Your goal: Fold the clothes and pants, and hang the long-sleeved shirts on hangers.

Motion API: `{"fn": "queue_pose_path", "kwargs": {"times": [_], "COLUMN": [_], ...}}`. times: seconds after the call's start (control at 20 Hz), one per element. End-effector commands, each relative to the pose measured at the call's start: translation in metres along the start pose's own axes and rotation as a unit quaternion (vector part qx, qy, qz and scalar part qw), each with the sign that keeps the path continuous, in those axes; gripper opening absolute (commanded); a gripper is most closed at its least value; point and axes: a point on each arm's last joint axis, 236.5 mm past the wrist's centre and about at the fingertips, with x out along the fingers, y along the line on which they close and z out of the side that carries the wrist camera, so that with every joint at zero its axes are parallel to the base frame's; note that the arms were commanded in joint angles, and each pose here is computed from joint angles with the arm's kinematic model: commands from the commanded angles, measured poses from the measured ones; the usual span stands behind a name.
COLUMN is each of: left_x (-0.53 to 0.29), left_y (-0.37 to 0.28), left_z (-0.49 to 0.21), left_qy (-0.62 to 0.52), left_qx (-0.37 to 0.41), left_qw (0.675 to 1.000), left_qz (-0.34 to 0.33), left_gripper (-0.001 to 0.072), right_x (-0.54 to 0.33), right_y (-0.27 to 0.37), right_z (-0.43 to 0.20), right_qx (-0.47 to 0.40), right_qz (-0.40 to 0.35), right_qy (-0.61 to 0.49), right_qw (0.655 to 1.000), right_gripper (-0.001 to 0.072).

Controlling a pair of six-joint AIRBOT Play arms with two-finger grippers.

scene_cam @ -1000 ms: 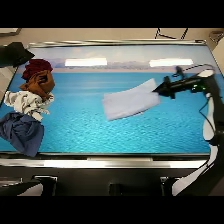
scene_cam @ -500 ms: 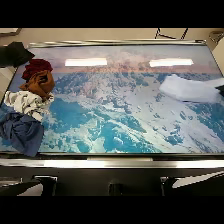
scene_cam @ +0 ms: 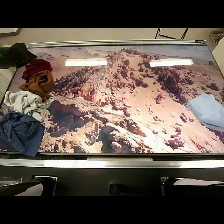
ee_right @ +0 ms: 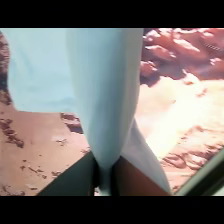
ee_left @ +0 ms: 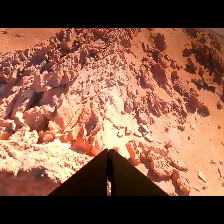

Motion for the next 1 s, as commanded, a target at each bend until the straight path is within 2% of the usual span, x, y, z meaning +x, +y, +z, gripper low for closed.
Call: {"fn": "queue_pose_path", "kwargs": {"times": [0.0,0.1,0.3,0.75,0.8,0.85,0.95], "left_x": [0.001,0.001,0.001,0.001,0.001,0.001,0.001], "left_y": [0.001,0.001,0.001,0.001,0.001,0.001,0.001], "left_z": [-0.001,0.000,-0.001,-0.001,-0.001,-0.001,0.000], "left_qy": [0.002,0.001,0.002,0.002,0.002,0.002,0.001], "left_qx": [0.000,0.000,-0.001,-0.001,-0.001,-0.001,-0.001], "left_qw": [1.000,1.000,1.000,1.000,1.000,1.000,1.000], "left_qz": [0.000,0.000,0.000,0.000,0.000,0.000,0.000], "left_gripper": [0.0025,0.0025,0.0025,0.0025,0.0025,0.0025,0.0025], "right_x": [0.011,0.028,0.057,0.062,0.062,0.061,0.054], "right_y": [-0.067,-0.103,-0.144,-0.165,-0.165,-0.165,-0.163], "right_z": [-0.040,-0.064,-0.094,-0.109,-0.110,-0.111,-0.111], "right_qx": [0.049,0.065,0.072,0.068,0.068,0.068,0.065], "right_qz": [-0.107,-0.156,-0.203,-0.236,-0.236,-0.237,-0.239], "right_qy": [0.031,0.031,0.043,0.065,0.067,0.069,0.065], "right_qw": [0.993,0.985,0.976,0.967,0.967,0.967,0.967], "right_gripper": [0.0042,0.0043,0.0043,0.0046,0.0077,0.0182,0.0631]}}
